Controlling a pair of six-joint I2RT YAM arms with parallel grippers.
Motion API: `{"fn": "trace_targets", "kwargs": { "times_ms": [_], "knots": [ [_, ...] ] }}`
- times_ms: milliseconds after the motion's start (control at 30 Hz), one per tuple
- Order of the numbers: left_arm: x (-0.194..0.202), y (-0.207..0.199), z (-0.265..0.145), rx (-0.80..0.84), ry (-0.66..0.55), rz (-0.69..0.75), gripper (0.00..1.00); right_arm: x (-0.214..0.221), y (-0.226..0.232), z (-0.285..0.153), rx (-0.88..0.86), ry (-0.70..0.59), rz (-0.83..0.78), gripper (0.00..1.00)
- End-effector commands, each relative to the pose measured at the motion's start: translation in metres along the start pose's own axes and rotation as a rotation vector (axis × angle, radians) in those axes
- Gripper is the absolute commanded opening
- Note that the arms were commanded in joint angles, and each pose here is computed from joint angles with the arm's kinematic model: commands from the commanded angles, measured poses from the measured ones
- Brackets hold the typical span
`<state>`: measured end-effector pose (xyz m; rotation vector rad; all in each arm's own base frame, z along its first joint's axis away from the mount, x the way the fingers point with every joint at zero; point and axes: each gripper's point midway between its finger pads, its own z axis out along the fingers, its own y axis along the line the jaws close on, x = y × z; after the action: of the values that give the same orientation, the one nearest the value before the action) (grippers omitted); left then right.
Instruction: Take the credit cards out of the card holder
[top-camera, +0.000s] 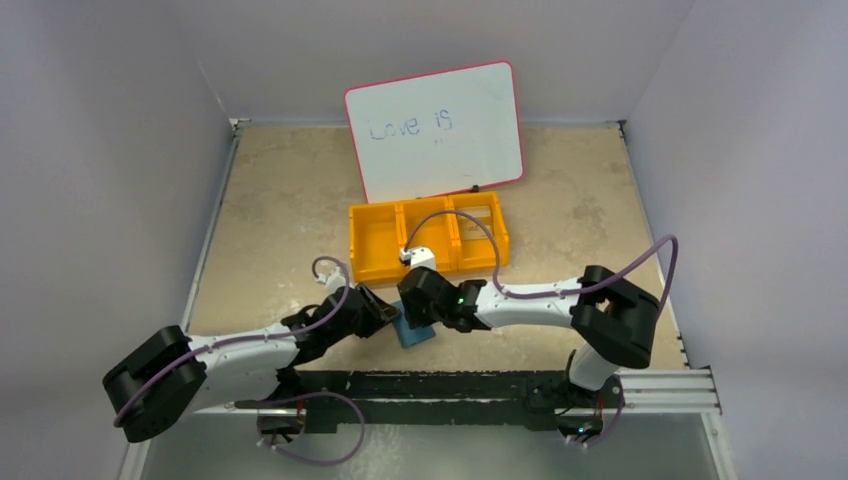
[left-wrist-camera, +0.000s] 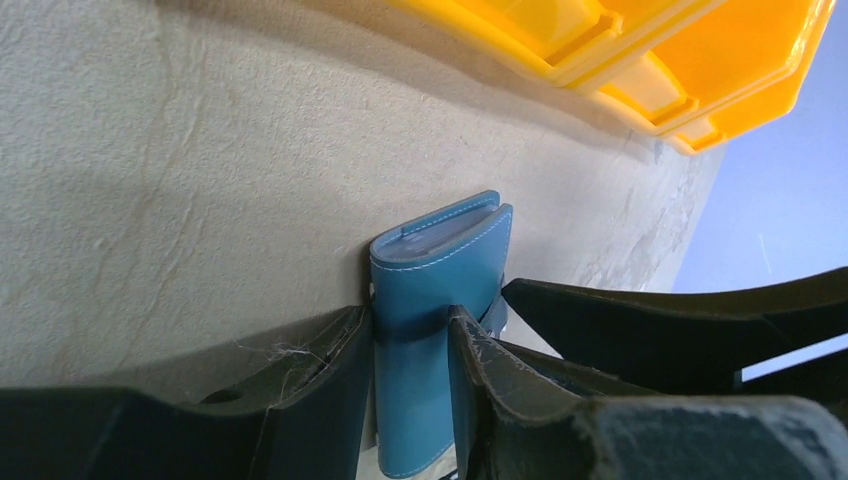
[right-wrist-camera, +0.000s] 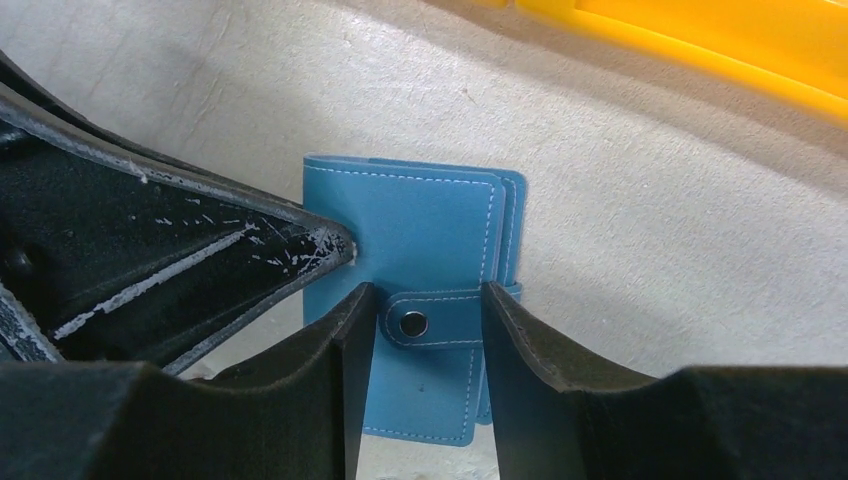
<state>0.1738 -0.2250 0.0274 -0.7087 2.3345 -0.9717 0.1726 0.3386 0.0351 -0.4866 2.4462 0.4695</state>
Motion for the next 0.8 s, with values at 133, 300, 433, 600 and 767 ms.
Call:
{"fn": "trace_targets", "kwargs": {
  "times_ms": [133, 300, 433, 600, 767],
  "knots": [
    [-0.006, 0.012, 0.001, -0.055, -0.039, 0.050, 0.30, 0.002, 0.000, -0.009, 0.118, 0.009, -0.029, 0.47],
    [-0.012, 0.010, 0.000, -0.058, -0.064, 0.070, 0.25, -0.005, 0.013, -0.013, 0.105, 0.009, -0.017, 0.46],
    [-0.012, 0.011, 0.001, -0.067, -0.063, 0.078, 0.21, 0.000, 0.015, -0.014, 0.120, 0.011, -0.008, 0.43],
    [-0.011, 0.010, 0.001, -0.062, -0.059, 0.078, 0.21, 0.010, 0.008, -0.004, 0.171, 0.040, 0.015, 0.43],
    [-0.010, 0.012, 0.002, -0.066, -0.053, 0.080, 0.21, 0.017, -0.009, -0.001, 0.269, 0.048, 0.024, 0.41]
  ]
}}
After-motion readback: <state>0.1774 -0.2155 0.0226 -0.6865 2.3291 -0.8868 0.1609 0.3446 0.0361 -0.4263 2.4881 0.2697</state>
